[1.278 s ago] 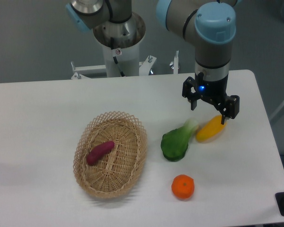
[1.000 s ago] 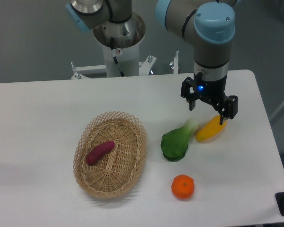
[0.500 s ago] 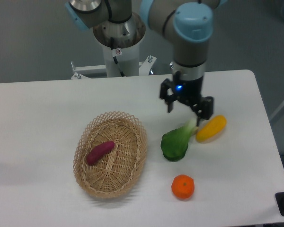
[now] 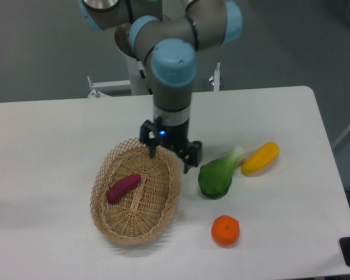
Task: Pick up the sweet potato from the basket
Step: 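Move the open gripper over the wicker basket above the sweet potato, then lower the gripper into the basket around the purple sweet potato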
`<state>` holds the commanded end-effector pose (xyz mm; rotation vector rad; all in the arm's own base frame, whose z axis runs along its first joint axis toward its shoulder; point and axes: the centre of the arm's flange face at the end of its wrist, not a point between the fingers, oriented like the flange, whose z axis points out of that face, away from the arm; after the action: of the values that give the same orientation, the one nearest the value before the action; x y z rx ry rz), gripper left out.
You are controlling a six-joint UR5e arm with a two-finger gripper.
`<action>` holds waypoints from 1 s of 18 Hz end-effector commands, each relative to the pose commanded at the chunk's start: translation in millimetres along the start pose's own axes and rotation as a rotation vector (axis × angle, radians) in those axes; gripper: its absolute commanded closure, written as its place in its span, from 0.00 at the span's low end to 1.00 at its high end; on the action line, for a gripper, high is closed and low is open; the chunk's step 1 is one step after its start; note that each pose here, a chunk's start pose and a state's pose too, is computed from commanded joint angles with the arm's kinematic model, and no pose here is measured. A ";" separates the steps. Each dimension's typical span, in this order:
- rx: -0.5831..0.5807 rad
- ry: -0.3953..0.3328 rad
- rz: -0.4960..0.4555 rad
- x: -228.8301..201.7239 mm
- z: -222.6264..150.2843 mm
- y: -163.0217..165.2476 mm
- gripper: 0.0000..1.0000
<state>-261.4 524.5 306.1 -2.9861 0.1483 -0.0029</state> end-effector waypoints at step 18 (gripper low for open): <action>-0.105 -0.017 0.073 48.6 95.4 -30.7 0.00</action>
<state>-209.2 564.3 216.1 -3.0822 0.2633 0.0397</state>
